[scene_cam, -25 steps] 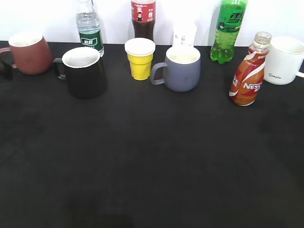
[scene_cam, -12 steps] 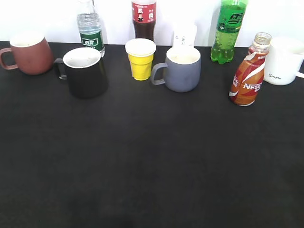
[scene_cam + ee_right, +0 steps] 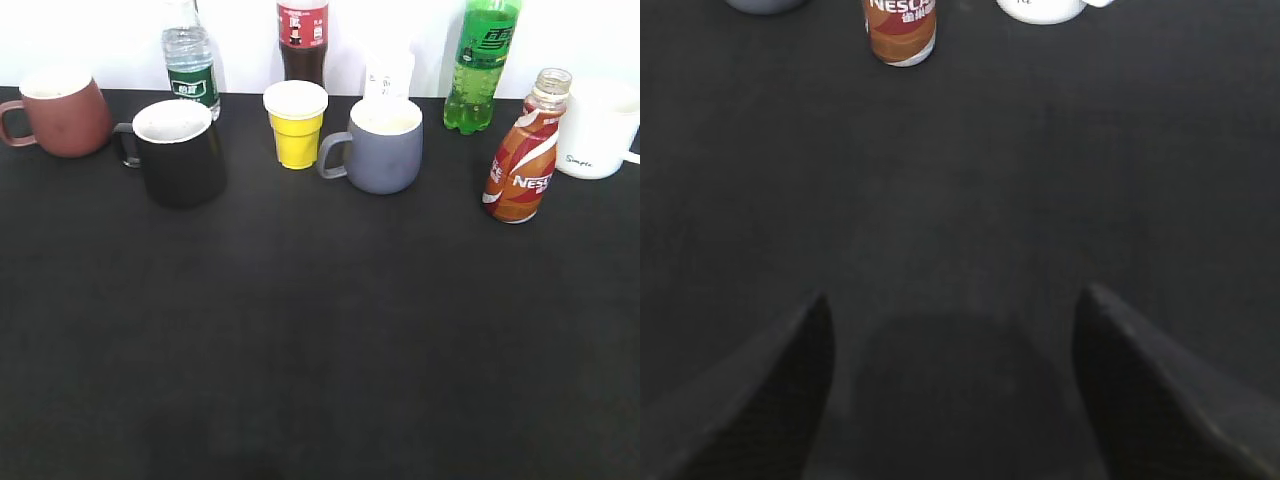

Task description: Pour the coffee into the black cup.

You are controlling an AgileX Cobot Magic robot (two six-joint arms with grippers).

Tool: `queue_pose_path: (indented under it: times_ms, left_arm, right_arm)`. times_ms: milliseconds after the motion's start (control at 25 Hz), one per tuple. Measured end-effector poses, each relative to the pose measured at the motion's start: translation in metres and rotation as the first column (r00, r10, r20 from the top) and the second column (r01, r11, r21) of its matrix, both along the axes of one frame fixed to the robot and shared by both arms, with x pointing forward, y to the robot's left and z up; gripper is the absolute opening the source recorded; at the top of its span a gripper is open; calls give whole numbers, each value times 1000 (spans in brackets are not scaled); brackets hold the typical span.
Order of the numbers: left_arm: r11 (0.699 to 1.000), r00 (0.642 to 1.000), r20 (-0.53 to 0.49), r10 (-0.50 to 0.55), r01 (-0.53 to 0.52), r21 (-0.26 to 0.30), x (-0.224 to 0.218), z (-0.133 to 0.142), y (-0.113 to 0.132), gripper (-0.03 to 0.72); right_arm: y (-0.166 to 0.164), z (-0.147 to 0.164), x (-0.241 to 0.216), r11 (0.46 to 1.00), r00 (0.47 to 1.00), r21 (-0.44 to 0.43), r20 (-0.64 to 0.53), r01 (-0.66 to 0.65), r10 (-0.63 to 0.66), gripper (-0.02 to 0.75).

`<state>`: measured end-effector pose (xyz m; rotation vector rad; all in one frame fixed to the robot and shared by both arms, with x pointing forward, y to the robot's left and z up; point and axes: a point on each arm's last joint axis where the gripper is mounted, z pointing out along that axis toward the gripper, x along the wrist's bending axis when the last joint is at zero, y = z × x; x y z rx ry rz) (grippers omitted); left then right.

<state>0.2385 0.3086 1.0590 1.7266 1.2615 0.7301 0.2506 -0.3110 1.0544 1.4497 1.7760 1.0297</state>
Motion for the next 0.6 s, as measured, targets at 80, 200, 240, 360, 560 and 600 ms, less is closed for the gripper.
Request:
queue_pose_path:
  times_ms: [80,200,240,360,560,600]
  left_arm:
    - [1000,1000,1,0,0,0,0,0,0,385]
    - [1000,1000,4,2,-2,-2,-1,0,0,361]
    - [999,999,4,44,-44,-2,-1,0,0,350]
    - [987,987,9,160,-160,-4,-3,0,0,328]
    - [931,931,31,364,-364,-15,-9,-1,-1,277]
    - [929,929,31,369,-369,-15,-9,-1,-1,277]
  right_arm:
    - [0,0,0,1000,1000,1,0,0,0,580]
    - [0,0,0,1000,1000,2,-1,12,-12,580]
    - [-1,0,-1,998,998,2,0,56,-56,580]
    - [-2,0,-4,985,985,7,12,172,-172,580]
    - [-4,0,-17,950,947,39,80,309,-311,580]
    - [-4,0,-18,946,942,39,80,322,-325,580]
